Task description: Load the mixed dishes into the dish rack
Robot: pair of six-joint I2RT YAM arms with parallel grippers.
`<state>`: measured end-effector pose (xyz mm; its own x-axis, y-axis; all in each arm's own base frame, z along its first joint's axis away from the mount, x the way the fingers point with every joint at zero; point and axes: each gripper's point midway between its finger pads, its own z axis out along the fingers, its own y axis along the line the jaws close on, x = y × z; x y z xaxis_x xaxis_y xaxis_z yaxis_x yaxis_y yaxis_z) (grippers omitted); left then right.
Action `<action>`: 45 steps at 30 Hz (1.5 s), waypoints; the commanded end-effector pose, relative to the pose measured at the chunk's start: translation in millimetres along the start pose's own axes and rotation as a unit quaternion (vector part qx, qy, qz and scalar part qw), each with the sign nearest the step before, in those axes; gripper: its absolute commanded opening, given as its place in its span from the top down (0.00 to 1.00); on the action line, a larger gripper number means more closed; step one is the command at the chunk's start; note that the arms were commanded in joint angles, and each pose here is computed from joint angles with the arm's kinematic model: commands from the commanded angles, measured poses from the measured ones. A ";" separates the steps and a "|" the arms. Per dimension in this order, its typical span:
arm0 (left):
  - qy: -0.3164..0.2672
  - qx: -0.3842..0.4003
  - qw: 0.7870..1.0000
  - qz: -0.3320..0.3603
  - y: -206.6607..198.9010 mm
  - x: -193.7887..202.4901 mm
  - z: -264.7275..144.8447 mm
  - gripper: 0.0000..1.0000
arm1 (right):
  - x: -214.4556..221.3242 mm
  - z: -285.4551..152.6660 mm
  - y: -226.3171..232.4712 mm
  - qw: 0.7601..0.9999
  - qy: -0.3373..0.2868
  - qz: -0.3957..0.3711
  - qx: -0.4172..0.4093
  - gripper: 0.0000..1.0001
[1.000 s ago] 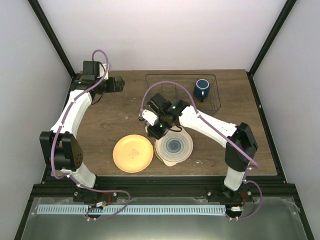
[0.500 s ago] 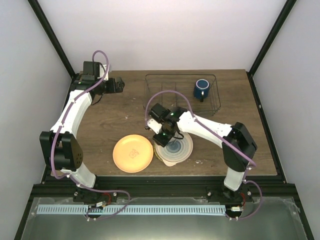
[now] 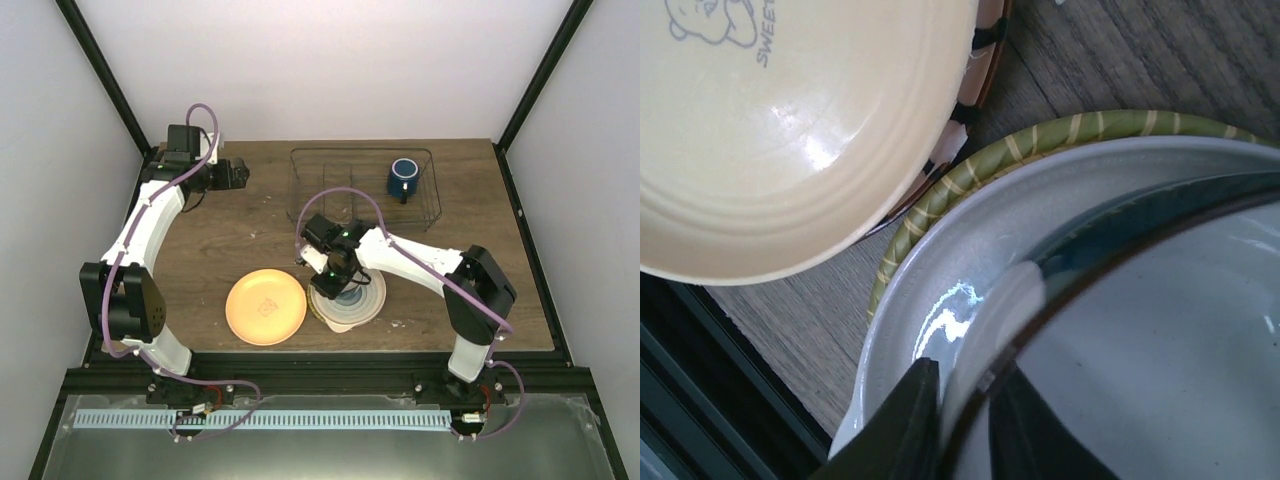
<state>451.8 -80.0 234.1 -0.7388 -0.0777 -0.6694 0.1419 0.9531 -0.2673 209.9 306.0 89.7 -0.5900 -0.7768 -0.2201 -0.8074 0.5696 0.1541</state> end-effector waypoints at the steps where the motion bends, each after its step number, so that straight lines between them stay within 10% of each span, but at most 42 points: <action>1: 0.001 -0.002 1.000 0.006 0.5 2.8 -5.2 0.00 | -7.3 -16.0 5.4 1.000 -0.022 -0.013 0.007 0.81; 18: 0.030 0.029 0.999 0.013 -16.0 24.6 -10.6 0.00 | -13.2 -72.2 21.8 0.998 -0.053 -0.017 0.018 0.65; 22: 0.090 0.043 0.993 0.056 -42.8 63.4 -10.5 0.00 | -30.8 -109.8 11.6 0.992 -0.108 0.008 0.058 0.48; 36: 0.207 0.126 0.966 0.089 -121.6 164.2 -21.2 0.00 | -15.9 -174.2 -170.8 0.914 -0.193 0.328 0.143 0.30; 45: 0.255 0.143 0.947 0.134 -175.8 193.3 0.8 0.00 | -7.2 -191.1 -224.6 0.877 -0.210 0.393 0.179 0.21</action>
<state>281.8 -246.5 155.1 -0.8586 0.3642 -0.3608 0.4889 0.7935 -0.3624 378.9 140.4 223.8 -0.8743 -0.0459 -0.4832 -0.1120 0.9877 0.1087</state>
